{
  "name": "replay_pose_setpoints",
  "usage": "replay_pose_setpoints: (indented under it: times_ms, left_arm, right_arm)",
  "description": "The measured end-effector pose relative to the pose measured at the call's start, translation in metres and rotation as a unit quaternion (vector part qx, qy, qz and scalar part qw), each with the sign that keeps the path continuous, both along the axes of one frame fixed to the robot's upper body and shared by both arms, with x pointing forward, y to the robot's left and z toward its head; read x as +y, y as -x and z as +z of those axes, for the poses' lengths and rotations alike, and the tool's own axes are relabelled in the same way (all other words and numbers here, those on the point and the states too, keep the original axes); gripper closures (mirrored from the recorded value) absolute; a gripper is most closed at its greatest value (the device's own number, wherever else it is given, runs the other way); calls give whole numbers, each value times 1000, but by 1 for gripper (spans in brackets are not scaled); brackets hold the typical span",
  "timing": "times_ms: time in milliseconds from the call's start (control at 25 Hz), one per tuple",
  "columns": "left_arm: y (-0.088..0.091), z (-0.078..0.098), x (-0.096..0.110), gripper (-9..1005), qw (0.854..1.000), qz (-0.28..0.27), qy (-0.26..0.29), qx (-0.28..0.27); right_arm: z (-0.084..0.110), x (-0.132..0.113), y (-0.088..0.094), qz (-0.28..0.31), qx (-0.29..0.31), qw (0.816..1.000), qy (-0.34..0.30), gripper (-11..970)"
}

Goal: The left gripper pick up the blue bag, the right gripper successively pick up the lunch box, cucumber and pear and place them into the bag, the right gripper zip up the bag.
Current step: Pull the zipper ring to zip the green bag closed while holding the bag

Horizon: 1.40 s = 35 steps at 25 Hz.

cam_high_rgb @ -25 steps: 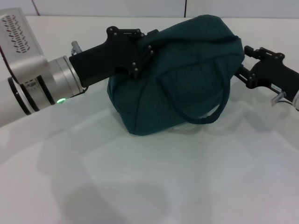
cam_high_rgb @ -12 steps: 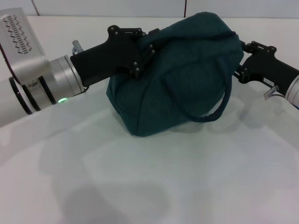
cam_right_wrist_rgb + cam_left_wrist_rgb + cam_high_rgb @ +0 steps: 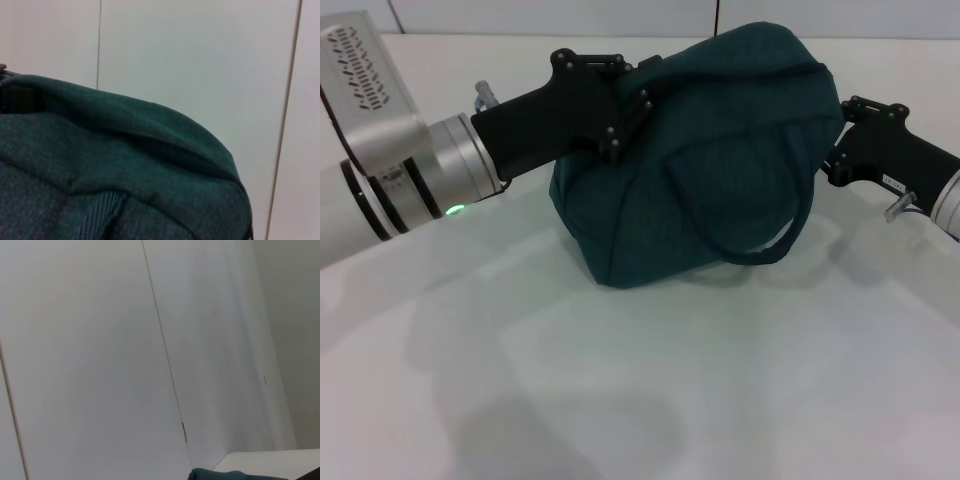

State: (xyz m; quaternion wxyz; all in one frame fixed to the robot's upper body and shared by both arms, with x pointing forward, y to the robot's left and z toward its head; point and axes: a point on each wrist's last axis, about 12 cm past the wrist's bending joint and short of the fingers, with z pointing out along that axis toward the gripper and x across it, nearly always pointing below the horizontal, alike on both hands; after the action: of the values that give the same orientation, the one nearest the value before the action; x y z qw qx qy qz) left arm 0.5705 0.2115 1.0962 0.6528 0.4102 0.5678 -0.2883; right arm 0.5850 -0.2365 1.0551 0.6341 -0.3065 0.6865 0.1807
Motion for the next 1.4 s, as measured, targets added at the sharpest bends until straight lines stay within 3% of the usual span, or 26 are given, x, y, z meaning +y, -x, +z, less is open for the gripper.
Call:
replay_pose_setpoints:
  times_ms: [480, 680, 1040, 1400]
  left_arm:
    - [0, 0, 0, 875, 1000, 1, -3, -4]
    - [0, 0, -1, 868, 1000, 0, -3, -4]
    - [0, 0, 1, 854, 1000, 3, -1, -3]
    - [0, 1, 1, 840, 1000, 2, 5, -3]
  right_arm:
    - [0, -2, -5, -17, 6, 1000, 7, 714]
    - [0, -2, -6, -18, 6, 1000, 8, 873]
    - [-5, -9, -4, -41, 18, 999, 1, 941]
    - [-13, -17, 3, -58, 35, 998, 2, 934]
